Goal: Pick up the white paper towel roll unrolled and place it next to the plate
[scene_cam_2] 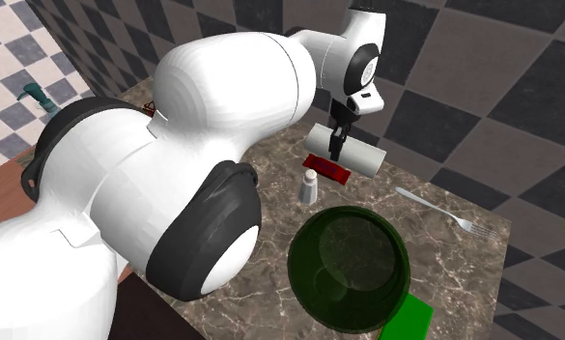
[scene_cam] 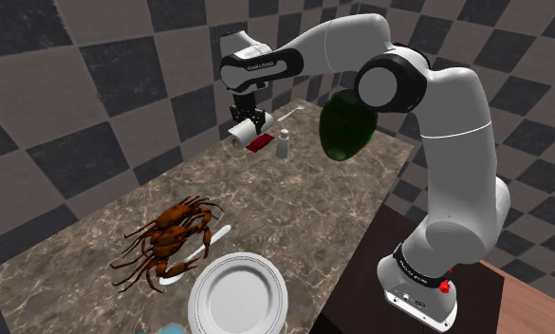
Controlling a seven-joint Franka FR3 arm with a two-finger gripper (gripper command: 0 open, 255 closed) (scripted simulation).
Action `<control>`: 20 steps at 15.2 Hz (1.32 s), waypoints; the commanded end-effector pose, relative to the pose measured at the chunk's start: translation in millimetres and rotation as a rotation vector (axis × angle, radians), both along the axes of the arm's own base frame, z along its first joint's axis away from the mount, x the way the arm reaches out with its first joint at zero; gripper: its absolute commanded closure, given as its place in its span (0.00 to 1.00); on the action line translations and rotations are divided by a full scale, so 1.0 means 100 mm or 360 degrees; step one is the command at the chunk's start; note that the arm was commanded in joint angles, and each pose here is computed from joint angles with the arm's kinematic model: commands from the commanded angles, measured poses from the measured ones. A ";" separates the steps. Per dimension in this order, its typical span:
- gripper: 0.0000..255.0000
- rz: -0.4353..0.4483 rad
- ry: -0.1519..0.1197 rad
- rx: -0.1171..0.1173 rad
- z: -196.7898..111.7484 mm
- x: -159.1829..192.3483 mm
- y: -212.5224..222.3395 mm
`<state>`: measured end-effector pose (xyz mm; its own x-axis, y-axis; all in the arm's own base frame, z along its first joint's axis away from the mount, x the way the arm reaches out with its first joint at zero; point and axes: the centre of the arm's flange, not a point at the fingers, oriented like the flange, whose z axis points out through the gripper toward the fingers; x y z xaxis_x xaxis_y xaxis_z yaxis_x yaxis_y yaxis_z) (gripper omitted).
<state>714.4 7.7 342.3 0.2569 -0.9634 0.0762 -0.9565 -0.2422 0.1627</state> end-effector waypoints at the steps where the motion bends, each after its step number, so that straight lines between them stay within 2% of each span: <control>1: 1.00 0.0001 0.0002 0.0000 0.05 0.00 0.00; 20: 1.00 0.0001 0.0002 0.0000 1.05 0.00 0.00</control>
<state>713.6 6.9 441.8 0.2575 -0.9633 0.0760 -0.9563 -0.2427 0.1632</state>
